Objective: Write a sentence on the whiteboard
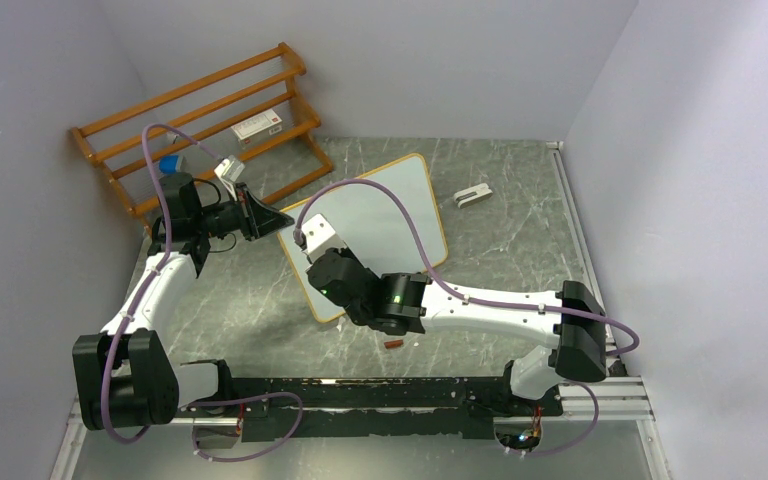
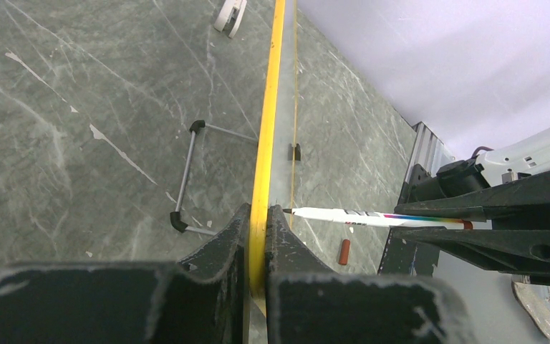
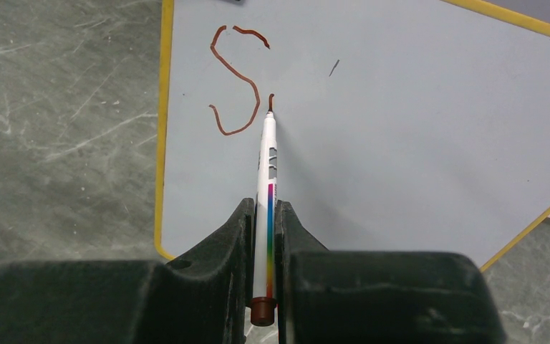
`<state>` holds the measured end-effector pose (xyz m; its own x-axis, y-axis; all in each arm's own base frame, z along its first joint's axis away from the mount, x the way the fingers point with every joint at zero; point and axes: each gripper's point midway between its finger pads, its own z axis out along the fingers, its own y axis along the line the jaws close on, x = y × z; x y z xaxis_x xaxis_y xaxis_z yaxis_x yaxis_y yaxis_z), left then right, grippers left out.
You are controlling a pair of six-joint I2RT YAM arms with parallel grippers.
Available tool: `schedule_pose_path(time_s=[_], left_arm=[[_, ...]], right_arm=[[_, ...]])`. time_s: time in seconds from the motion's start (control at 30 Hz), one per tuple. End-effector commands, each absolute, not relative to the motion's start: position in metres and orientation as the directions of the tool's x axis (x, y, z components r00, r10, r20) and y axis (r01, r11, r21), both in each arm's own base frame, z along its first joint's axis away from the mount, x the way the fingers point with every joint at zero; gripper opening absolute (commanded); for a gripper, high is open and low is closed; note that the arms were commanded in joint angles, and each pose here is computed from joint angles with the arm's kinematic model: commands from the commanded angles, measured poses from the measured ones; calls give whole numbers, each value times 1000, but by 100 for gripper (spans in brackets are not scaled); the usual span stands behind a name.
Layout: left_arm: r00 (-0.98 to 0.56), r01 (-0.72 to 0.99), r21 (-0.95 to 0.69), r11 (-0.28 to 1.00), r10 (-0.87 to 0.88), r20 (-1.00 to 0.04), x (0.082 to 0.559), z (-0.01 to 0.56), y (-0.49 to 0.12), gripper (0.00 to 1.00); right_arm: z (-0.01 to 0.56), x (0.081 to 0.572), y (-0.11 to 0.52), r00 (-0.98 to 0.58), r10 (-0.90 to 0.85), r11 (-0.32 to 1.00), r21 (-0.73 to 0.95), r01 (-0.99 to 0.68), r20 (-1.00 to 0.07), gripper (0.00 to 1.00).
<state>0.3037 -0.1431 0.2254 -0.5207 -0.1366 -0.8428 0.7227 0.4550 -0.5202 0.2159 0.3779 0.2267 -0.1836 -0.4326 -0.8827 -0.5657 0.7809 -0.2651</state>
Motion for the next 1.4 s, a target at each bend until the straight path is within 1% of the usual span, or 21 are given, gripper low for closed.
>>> schedule_pose_path(time_s=[0.0,0.73,1.37], left_arm=[[-486,708,-473,524,-125,-865,317,216,-132,5],[-487,710,-475,521,-125,-865,317,216,-132,5],[-486,706,-472,527,-124,-865,318,216,-132,5]], right_arm=[[225,222,379,-181,-422,797,-268,-542,-888,0],[230,233,372,-178,-395,828,-265,-493,-901,0],[220,232,352,-230,-398,850,-262,-458,-888,0]])
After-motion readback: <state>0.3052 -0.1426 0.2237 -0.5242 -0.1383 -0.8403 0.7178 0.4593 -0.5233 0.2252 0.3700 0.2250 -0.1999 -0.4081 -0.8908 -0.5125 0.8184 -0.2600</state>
